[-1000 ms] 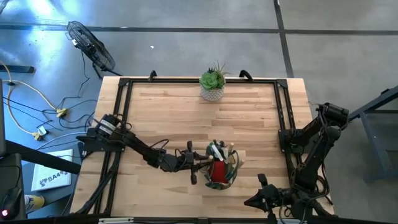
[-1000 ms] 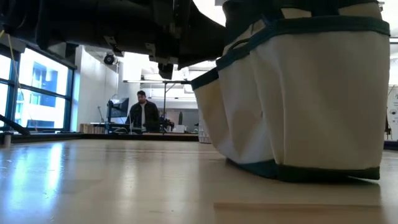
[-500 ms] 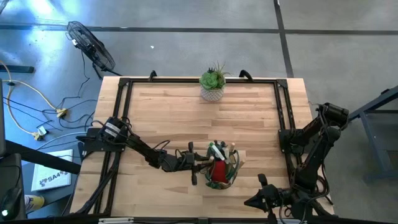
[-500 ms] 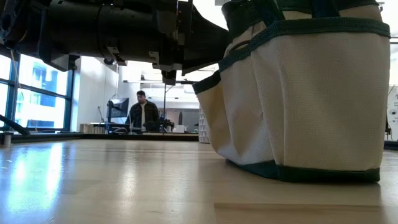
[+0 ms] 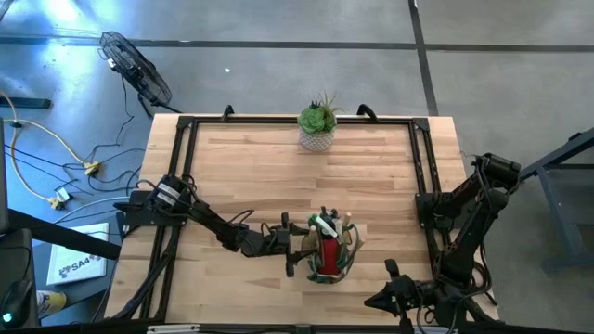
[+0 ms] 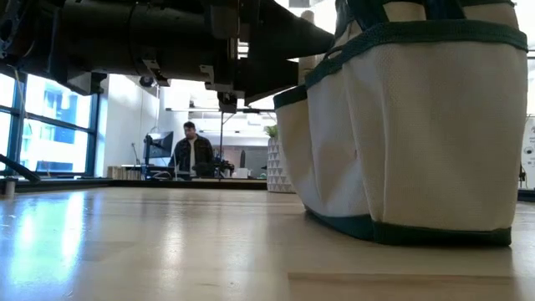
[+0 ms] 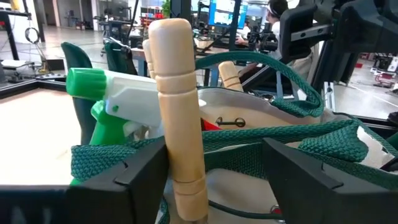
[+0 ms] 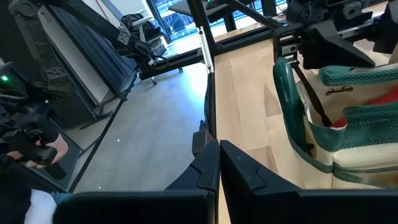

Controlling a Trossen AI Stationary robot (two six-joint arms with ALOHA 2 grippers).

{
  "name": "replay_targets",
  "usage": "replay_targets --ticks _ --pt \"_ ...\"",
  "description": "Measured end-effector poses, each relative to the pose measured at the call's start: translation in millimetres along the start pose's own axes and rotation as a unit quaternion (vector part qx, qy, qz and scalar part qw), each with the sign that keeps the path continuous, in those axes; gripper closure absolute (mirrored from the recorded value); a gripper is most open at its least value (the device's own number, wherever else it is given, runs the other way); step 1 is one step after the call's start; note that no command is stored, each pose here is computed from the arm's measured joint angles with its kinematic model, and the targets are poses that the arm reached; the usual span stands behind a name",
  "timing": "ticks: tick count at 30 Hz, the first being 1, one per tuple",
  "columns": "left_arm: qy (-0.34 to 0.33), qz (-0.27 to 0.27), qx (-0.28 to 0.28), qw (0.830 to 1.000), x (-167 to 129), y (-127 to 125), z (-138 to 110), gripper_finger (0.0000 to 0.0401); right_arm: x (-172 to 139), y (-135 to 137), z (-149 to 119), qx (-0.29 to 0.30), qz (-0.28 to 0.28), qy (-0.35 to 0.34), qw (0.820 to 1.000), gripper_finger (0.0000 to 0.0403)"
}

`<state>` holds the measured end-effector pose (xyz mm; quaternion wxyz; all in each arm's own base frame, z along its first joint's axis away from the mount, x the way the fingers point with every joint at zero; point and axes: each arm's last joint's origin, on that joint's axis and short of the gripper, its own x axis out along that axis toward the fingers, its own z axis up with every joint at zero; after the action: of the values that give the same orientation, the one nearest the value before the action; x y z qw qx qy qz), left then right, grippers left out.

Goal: Pick & Place Garden tools in Gardening bag
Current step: Put the brown hand rake into the green gardening bag

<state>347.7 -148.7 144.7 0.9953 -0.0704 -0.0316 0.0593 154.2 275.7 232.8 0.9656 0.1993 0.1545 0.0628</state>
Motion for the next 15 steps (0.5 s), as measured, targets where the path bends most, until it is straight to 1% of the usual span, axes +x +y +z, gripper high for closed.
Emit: replay_targets --ticks 3,7,11,15 --pt "-0.003 0.009 -0.002 1.000 0 0 2 0.0150 0 0 0 0.000 0.000 0.000 1.000 0.0400" --pt "-0.017 0.012 -0.005 1.000 -1 0 13 0.0149 0 0 0 0.000 0.000 0.000 1.000 0.0400" --pt "-0.025 0.014 0.019 0.999 -2 -1 30 0.0149 0 0 0 0.000 0.000 0.000 1.000 0.0400" --pt "-0.016 0.030 0.036 0.999 -5 0 45 0.0148 0 0 0 0.000 0.000 0.000 1.000 0.0400"
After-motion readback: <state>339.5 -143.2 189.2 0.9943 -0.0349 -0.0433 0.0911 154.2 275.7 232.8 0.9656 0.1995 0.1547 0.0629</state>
